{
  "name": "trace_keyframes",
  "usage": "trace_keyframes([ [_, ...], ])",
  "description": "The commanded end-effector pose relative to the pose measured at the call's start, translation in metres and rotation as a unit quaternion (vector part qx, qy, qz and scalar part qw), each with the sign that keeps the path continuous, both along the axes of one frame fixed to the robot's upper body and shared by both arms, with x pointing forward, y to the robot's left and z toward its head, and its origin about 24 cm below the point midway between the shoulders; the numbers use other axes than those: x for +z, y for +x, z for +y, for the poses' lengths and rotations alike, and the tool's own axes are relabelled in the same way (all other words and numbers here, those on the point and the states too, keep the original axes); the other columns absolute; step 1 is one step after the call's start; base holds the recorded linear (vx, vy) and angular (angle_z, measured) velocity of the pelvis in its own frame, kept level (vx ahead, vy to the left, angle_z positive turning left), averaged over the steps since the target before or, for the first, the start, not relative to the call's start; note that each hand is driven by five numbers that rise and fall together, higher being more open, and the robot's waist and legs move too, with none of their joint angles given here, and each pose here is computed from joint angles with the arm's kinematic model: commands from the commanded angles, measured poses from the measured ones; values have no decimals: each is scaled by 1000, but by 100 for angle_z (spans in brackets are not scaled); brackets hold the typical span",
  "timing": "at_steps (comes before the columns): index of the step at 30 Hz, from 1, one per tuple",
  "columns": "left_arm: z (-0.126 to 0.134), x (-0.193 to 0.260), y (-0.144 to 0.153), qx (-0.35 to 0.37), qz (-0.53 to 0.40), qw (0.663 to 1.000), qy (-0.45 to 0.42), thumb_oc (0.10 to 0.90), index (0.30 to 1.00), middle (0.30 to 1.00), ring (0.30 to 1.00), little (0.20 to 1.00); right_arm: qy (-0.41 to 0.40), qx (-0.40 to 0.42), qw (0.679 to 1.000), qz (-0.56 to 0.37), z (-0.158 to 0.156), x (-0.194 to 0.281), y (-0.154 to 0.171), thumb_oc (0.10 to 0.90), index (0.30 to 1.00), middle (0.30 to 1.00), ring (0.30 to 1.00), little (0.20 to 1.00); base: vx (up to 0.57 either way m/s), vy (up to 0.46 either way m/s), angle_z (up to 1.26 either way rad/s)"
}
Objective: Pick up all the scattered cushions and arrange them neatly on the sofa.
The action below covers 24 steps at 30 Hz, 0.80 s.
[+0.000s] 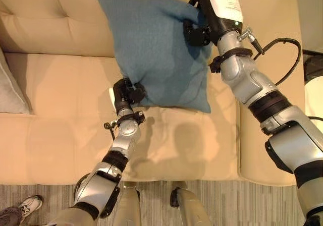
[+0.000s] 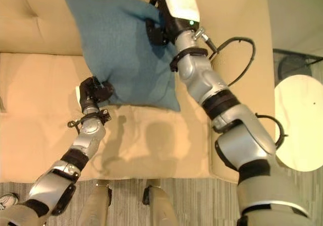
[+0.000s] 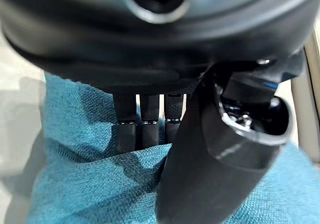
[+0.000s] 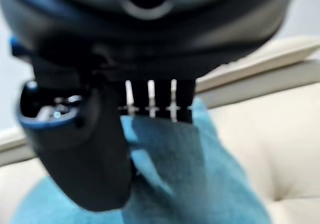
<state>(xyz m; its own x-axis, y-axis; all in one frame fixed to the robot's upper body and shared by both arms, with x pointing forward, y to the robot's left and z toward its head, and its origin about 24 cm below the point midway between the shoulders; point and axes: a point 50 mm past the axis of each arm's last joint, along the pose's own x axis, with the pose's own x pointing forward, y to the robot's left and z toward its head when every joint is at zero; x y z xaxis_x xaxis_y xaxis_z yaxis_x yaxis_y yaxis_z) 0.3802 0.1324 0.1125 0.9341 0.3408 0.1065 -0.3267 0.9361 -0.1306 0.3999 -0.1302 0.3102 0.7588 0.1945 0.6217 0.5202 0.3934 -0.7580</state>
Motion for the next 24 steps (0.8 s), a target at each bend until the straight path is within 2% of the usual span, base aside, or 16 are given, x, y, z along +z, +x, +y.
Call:
trace_keyframes([
  [1,-28,107,11,-48,-211,976,16,400,300,300,300,300,53,3,973,-224,-2,118,-41,400,300,300,300,300,-6,25,-4],
  [3,-28,94,15,-51,-179,982,18,400,300,300,300,300,63,-4,977,-204,-9,113,-35,400,300,300,300,300,29,34,-3],
  [4,-30,85,15,-54,-160,986,7,400,300,300,300,300,84,1,977,-194,-11,111,-33,800,900,900,900,900,54,24,-4],
  [5,-34,73,16,-60,-135,989,-17,400,300,300,300,300,107,-1,977,-184,-15,107,-30,800,900,900,900,900,33,12,-2],
  [6,-37,65,16,-73,-119,990,-35,419,328,328,328,328,114,-1,978,-175,-16,104,-28,800,900,900,900,900,0,0,0],
  [7,-39,53,16,-84,-94,991,-52,555,533,533,533,533,120,3,978,-168,-14,102,-27,800,900,900,900,900,0,0,0],
  [8,-38,45,17,-90,-76,991,-56,800,900,900,900,900,115,-1,981,-155,-14,98,-24,800,900,900,900,900,0,0,0],
  [9,-37,45,17,-90,-76,991,-56,800,900,900,900,900,115,-1,981,-155,-14,98,-24,800,900,900,900,900,0,0,0],
  [11,-23,31,18,-78,-49,989,-118,800,900,900,900,900,114,-2,984,-136,-9,92,-20,800,900,900,900,900,0,0,0],
  [14,-13,32,19,-71,-49,987,-138,800,900,900,900,900,128,-7,983,-130,-14,88,-19,800,900,900,900,900,13,5,-1],
  [15,5,39,15,-57,-80,986,-134,800,900,900,900,900,142,-31,980,-134,-32,86,-19,800,900,900,900,900,0,0,0],
  [16,5,39,15,-57,-79,986,-133,800,900,900,900,900,142,-31,980,-133,-32,86,-19,800,900,900,900,900,31,4,-1],
  [20,39,48,4,-17,-119,984,-129,800,900,900,900,900,176,-57,971,-154,-68,77,-28,800,900,900,900,900,54,-8,0],
  [24,78,50,-11,46,-144,980,-132,800,900,900,900,900,282,-43,936,-206,-97,63,-47,800,900,900,900,900,76,-9,2],
])
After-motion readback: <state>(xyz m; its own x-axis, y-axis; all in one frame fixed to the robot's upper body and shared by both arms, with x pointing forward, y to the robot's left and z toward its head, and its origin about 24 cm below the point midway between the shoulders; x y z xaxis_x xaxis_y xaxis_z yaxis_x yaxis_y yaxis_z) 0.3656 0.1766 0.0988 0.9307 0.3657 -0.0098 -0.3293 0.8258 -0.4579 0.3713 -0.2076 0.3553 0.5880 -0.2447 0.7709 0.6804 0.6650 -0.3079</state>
